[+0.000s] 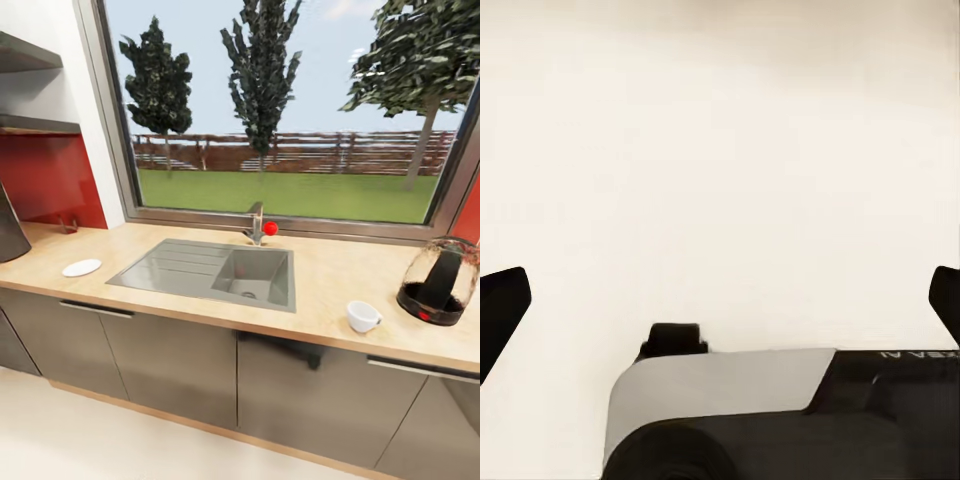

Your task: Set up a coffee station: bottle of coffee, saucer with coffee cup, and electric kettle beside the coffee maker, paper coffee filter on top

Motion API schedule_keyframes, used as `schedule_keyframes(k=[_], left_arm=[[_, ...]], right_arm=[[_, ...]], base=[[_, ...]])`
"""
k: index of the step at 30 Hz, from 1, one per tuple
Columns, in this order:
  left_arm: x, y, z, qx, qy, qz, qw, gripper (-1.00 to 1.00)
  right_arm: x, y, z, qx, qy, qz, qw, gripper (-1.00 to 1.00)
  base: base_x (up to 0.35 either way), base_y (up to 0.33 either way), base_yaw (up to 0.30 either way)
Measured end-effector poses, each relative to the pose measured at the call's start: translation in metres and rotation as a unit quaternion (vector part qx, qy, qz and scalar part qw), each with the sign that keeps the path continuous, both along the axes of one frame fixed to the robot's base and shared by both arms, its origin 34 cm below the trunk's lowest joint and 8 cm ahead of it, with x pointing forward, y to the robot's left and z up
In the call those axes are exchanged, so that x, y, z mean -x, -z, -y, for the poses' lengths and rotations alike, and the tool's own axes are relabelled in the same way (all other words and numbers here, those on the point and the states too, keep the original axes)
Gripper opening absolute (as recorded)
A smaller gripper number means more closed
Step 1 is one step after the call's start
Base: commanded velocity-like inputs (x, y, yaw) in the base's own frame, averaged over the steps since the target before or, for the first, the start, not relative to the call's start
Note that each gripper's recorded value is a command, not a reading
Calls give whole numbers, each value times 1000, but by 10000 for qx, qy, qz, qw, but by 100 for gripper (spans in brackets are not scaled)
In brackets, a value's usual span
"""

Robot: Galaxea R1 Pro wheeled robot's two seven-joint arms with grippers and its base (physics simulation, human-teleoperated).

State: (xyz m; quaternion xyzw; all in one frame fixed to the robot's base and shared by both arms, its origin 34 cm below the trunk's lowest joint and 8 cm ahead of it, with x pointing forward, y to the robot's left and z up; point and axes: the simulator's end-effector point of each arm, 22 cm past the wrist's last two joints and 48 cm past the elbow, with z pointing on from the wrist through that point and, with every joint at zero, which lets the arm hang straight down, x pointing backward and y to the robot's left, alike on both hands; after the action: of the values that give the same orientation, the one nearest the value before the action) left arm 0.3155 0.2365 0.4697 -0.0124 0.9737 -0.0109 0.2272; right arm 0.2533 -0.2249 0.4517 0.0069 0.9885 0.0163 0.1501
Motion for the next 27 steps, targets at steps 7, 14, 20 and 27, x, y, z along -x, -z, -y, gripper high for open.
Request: schedule_keyframes(k=[7,14,20,27], left_arm=[[-27,-12,-9,124,-482,330,9982,100],[-13,-8,-15,84,-573,361,9977,100],[-4,-6,-18,49,-605,368,9975,100],[-4,-6,-18,46,-599,370,9975,100]], right_arm=[[-20,-5,3,18,14,297,9996,100],[-21,-6,6,41,-12,321,9995,100],[-21,-5,16,96,-31,314,9995,100],[-21,-5,17,108,-31,319,9994,100]], base=[[155,321,96],[177,315,6],[178,304,0],[47,331,0]])
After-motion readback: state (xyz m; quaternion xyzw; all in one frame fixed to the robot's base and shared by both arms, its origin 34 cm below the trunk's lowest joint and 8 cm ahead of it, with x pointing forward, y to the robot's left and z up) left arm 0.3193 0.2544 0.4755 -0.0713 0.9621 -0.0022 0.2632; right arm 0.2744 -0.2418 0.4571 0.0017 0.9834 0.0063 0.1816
